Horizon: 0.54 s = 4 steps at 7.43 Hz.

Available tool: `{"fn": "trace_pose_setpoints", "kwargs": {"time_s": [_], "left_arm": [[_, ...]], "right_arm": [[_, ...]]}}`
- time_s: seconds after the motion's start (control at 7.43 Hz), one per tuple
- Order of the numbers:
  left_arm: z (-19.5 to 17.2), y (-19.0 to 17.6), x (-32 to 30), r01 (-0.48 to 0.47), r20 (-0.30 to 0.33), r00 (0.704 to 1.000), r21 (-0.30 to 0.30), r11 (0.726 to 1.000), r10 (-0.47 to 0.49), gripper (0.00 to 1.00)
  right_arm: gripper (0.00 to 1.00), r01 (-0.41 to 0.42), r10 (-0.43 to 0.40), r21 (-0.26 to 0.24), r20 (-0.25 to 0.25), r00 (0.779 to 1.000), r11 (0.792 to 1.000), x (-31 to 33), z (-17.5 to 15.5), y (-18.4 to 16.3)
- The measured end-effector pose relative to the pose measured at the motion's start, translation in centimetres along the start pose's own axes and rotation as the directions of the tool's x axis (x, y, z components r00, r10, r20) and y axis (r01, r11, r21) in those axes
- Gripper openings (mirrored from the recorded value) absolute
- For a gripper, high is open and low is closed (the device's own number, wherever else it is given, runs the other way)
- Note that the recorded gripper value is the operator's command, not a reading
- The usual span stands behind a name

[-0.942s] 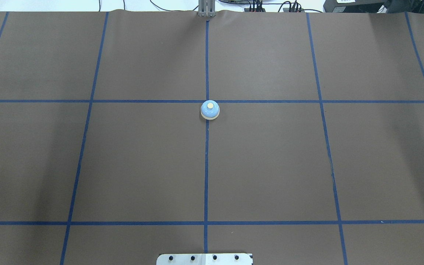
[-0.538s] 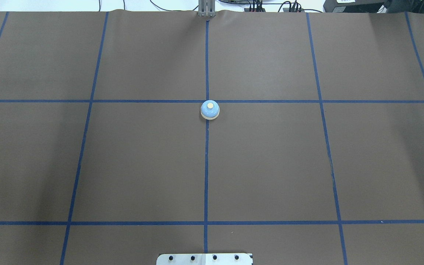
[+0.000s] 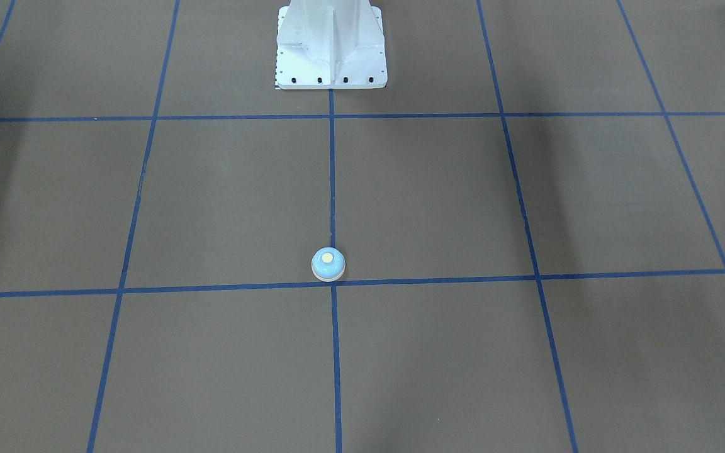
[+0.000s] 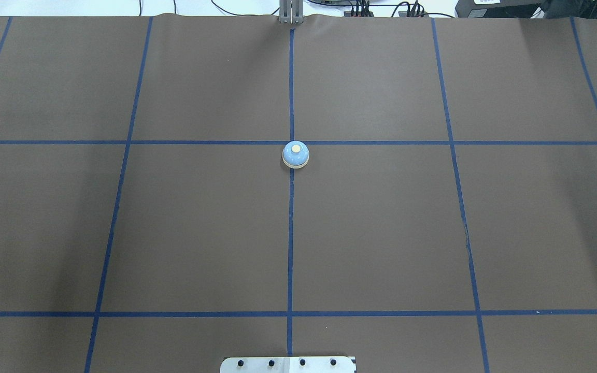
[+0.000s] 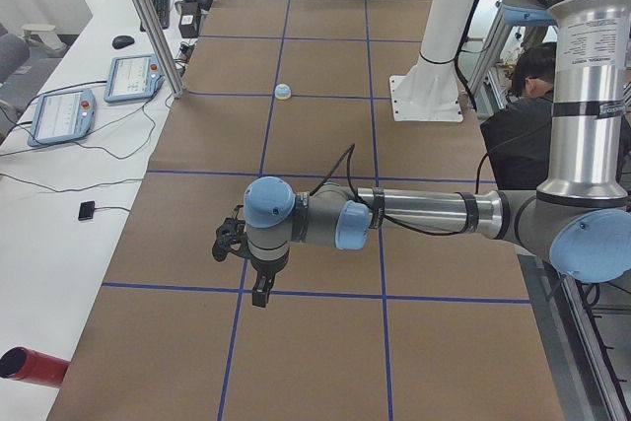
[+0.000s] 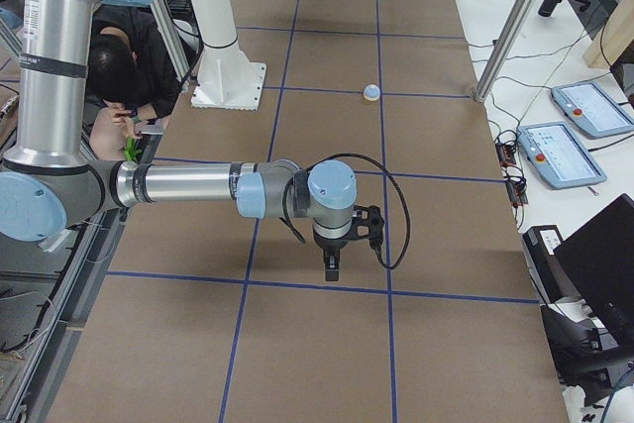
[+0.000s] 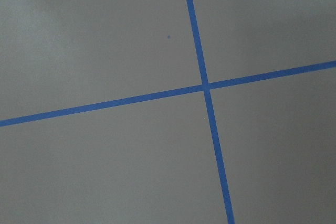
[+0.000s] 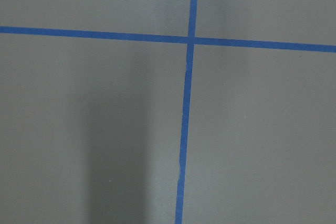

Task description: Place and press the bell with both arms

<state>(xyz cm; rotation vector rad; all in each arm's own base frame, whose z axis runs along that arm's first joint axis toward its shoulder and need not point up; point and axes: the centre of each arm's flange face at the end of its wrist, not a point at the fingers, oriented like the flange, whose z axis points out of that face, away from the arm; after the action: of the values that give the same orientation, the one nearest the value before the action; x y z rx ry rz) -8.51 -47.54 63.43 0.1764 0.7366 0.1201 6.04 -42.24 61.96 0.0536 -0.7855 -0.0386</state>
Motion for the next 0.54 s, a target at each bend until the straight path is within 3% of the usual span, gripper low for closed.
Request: {"fn": "trace_pose_setpoints", "kwargs": {"time_s": [0.54], "left_arm": [[0.02,0.0,-0.03,0.0,0.001,1.0,0.0,1.0,0.0,1.0]], "right_arm": [[1.0,-0.005,0.005,0.001,0.0,1.0,1.0,-0.07,-0.07,-0.01]]}}
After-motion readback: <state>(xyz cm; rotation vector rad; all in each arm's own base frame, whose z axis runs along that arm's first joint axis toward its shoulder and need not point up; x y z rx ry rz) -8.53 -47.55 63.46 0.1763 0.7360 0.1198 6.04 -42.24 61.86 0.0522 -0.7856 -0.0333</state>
